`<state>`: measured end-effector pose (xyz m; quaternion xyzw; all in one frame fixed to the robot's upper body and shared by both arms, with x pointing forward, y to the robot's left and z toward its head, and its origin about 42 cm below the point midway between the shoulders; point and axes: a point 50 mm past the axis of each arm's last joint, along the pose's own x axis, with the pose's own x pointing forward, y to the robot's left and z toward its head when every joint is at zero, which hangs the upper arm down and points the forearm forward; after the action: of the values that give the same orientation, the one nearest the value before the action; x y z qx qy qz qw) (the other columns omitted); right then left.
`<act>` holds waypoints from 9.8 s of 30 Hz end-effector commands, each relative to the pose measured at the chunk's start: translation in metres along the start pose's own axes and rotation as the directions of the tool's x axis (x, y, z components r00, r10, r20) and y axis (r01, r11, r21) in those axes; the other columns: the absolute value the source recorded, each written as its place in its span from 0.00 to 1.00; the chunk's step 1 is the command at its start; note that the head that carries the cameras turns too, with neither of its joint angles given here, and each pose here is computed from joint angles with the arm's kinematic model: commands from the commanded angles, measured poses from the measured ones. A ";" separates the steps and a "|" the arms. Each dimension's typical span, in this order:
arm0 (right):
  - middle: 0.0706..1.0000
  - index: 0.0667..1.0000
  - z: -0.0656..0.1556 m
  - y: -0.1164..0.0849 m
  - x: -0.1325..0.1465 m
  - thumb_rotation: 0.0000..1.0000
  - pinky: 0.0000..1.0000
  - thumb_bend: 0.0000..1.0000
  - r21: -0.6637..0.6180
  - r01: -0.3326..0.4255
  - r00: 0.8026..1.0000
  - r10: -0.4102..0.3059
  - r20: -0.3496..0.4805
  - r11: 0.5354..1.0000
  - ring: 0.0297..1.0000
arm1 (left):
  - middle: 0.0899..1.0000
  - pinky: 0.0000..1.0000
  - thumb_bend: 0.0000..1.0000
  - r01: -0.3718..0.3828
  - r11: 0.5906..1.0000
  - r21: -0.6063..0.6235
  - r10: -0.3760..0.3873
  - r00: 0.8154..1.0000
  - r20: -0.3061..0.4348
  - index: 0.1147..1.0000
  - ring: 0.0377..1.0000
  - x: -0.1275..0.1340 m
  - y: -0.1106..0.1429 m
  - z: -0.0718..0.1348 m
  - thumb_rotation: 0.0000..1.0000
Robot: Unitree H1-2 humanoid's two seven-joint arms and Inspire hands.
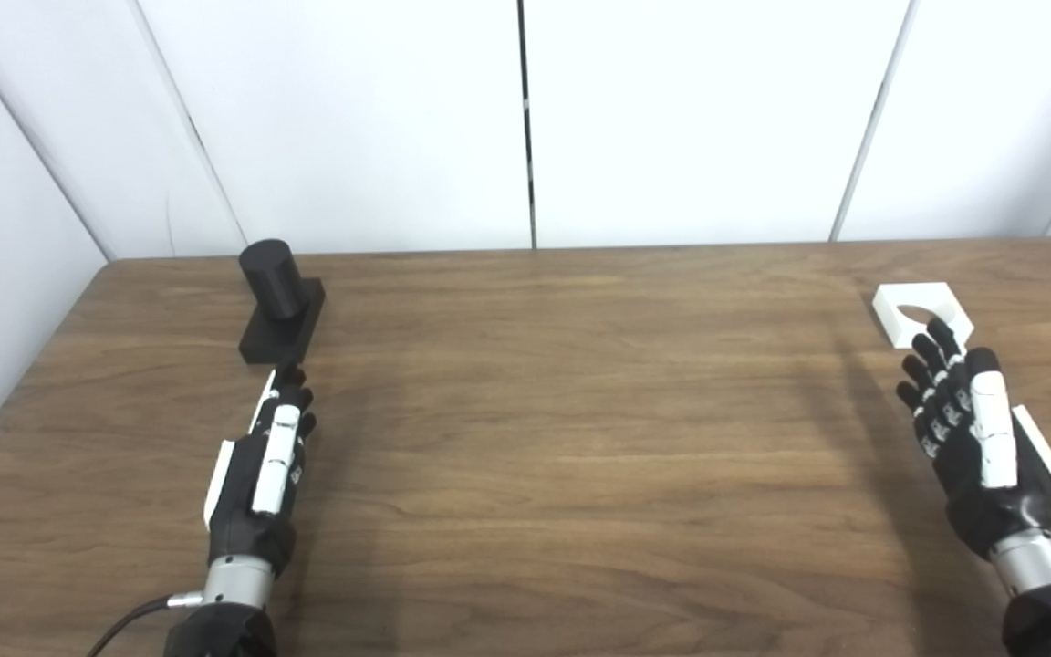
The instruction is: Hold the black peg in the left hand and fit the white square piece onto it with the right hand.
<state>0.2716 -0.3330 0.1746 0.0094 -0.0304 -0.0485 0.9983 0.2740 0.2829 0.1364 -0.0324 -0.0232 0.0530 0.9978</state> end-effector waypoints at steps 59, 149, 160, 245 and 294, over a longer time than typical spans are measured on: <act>1.00 1.00 0.024 -0.010 0.013 1.00 1.00 0.59 -0.065 -0.040 0.998 0.044 0.056 0.997 1.00 | 1.00 1.00 0.85 -0.373 0.461 0.805 0.324 0.915 0.239 0.96 1.00 0.088 -0.003 0.089 0.49; 1.00 1.00 0.037 -0.016 -0.017 1.00 1.00 0.52 -0.109 -0.051 0.999 0.050 -0.011 0.993 1.00 | 0.96 0.98 0.89 0.018 0.096 0.995 0.451 0.890 -0.060 0.86 0.98 0.222 0.016 0.055 0.66; 1.00 1.00 0.040 -0.017 -0.016 1.00 1.00 0.53 -0.109 -0.056 0.998 0.057 -0.003 0.992 1.00 | 0.96 1.00 0.84 0.043 0.050 0.998 0.471 0.880 -0.061 0.86 0.98 0.220 0.023 0.043 0.62; 1.00 1.00 0.024 0.002 -0.009 1.00 1.00 0.54 -0.066 -0.075 0.997 0.075 -0.002 0.995 1.00 | 0.75 0.84 0.52 0.243 0.336 0.910 -0.272 0.950 -0.154 0.42 0.85 0.025 -0.173 0.056 0.06; 0.99 1.00 0.020 0.007 -0.016 1.00 1.00 0.49 -0.056 -0.055 0.998 0.056 0.014 0.997 1.00 | 0.77 0.86 0.52 0.539 0.233 0.810 -0.397 0.813 -0.426 0.42 0.84 0.010 -0.221 0.045 0.07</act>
<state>0.2530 -0.3237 0.1747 -0.0108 0.0086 -0.0250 0.9996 0.3077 0.0718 0.2044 0.5251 0.0423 -0.2214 0.8207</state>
